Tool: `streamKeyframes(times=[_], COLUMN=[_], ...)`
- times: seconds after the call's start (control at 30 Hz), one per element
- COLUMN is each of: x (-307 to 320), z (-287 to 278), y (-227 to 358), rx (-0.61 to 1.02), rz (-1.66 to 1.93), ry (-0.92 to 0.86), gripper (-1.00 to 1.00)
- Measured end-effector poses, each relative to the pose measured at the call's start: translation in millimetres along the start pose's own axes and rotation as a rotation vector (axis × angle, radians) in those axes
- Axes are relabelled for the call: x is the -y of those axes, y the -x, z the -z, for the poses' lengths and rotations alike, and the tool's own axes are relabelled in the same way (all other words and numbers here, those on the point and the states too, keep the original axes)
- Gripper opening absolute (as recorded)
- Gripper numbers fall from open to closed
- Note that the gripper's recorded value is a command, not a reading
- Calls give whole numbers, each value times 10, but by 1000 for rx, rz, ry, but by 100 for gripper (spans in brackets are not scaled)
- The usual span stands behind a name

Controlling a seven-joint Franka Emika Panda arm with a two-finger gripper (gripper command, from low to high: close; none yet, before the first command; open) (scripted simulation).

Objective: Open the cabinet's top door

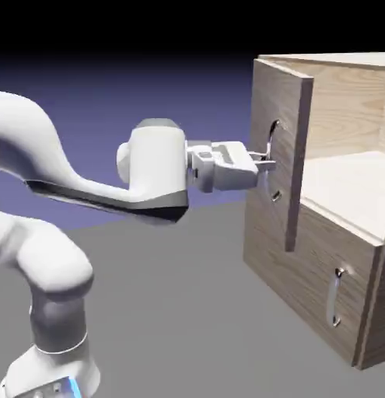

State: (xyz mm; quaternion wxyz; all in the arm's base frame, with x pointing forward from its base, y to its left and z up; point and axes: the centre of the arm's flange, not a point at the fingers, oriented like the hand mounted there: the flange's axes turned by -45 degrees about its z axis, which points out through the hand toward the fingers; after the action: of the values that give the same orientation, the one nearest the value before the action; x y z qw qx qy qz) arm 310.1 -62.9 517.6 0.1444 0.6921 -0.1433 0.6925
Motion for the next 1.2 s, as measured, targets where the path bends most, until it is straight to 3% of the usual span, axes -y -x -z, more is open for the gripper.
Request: streamKeyframes(times=[1.2], x=[1304], z=[2089], y=[-4], rx=[1], rz=[-1], ry=[506], gripper=[-100])
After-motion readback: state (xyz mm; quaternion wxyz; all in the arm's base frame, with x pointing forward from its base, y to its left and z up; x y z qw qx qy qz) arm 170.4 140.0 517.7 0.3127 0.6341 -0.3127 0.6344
